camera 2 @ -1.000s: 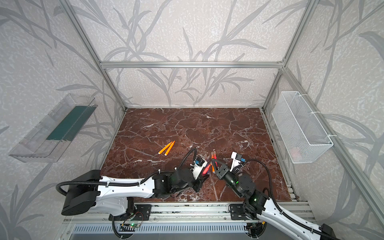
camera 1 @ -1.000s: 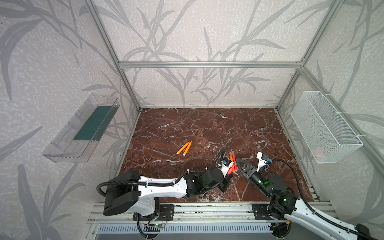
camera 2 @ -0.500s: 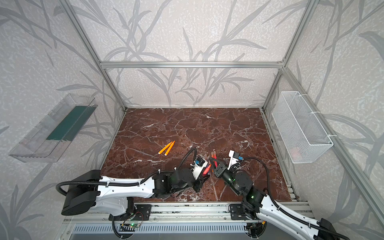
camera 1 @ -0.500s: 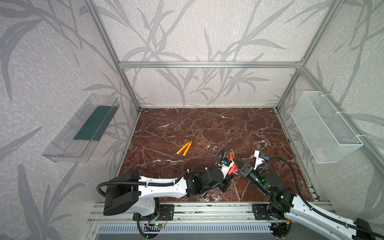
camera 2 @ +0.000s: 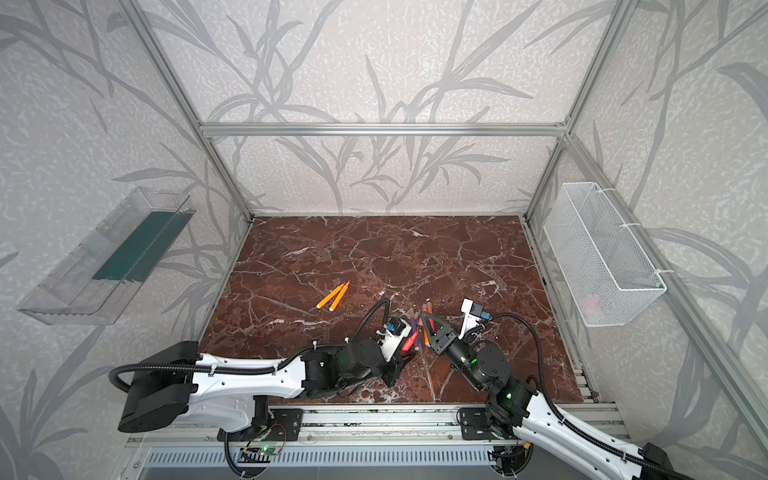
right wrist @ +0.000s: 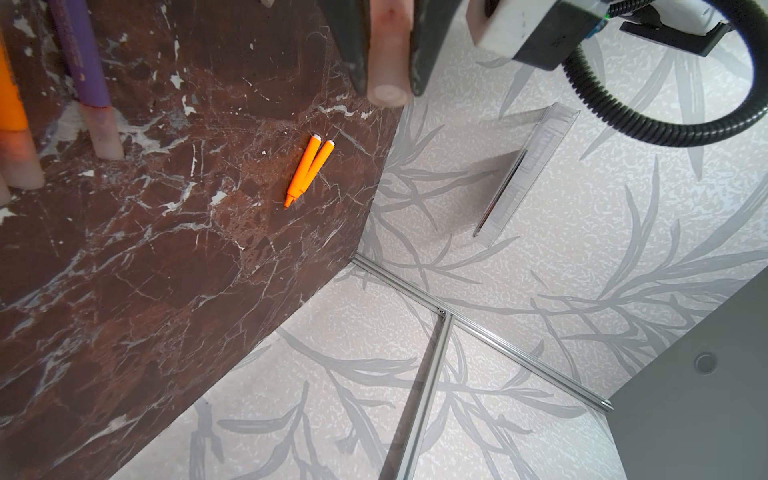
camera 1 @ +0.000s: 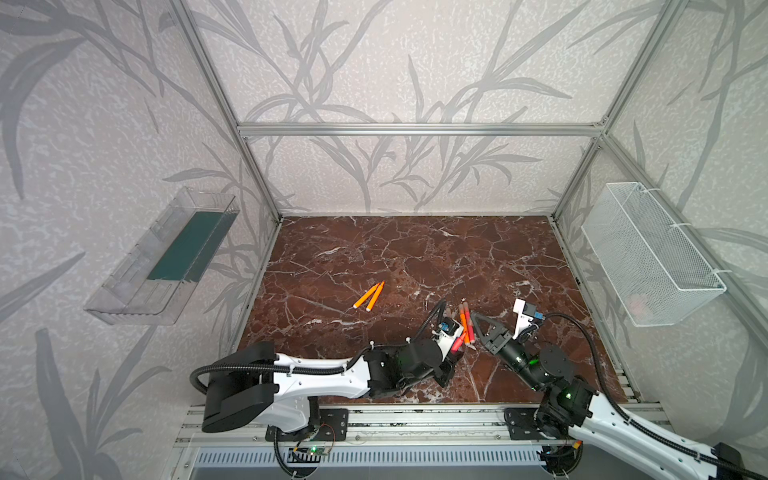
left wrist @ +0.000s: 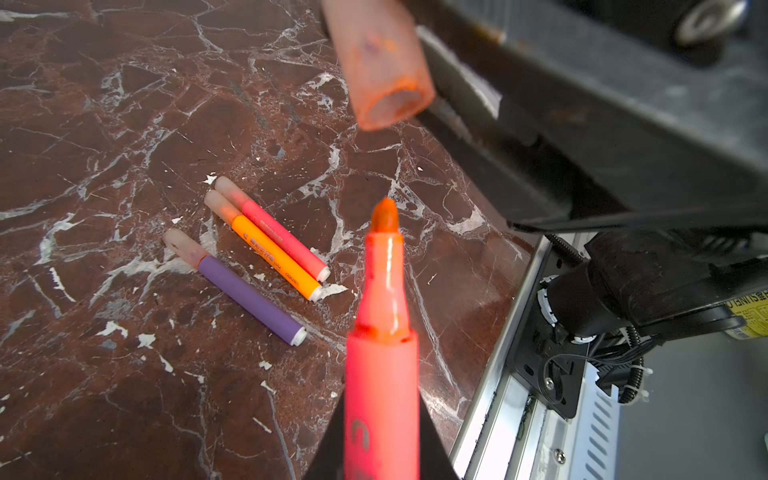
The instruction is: Insert the pens into the pen caps
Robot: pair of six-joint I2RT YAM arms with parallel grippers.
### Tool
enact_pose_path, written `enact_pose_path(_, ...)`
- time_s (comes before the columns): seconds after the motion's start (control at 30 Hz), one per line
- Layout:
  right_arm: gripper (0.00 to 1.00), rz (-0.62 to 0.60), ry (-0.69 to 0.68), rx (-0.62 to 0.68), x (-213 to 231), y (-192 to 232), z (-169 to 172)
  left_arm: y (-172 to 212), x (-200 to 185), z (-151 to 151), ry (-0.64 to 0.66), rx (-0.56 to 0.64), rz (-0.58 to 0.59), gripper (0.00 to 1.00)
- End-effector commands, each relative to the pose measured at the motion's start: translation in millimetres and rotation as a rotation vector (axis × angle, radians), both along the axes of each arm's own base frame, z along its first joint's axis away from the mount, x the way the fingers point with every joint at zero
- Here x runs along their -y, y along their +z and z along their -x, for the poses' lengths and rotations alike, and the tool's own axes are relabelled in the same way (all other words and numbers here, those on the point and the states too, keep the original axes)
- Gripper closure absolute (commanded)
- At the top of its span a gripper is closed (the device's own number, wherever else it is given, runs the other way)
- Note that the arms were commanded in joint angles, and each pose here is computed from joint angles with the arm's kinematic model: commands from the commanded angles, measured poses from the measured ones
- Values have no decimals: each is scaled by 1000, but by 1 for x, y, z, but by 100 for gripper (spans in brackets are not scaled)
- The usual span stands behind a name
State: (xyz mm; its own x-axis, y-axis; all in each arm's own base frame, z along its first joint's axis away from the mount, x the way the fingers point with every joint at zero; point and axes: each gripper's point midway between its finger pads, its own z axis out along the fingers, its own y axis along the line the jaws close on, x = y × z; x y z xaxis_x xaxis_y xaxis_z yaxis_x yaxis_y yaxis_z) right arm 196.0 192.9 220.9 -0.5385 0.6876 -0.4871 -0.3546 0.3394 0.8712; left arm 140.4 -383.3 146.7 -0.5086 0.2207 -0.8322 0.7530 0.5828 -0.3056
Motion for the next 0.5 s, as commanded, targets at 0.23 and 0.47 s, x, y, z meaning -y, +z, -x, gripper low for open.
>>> enact_pose_path(0.23,100,-34,38,17,-12,13,0,21,-1,-3,18,36,57,100)
enact_pose_path(0.47,100,-36,40,28,-12,16,2,19,-2,-4,24,37,49,100)
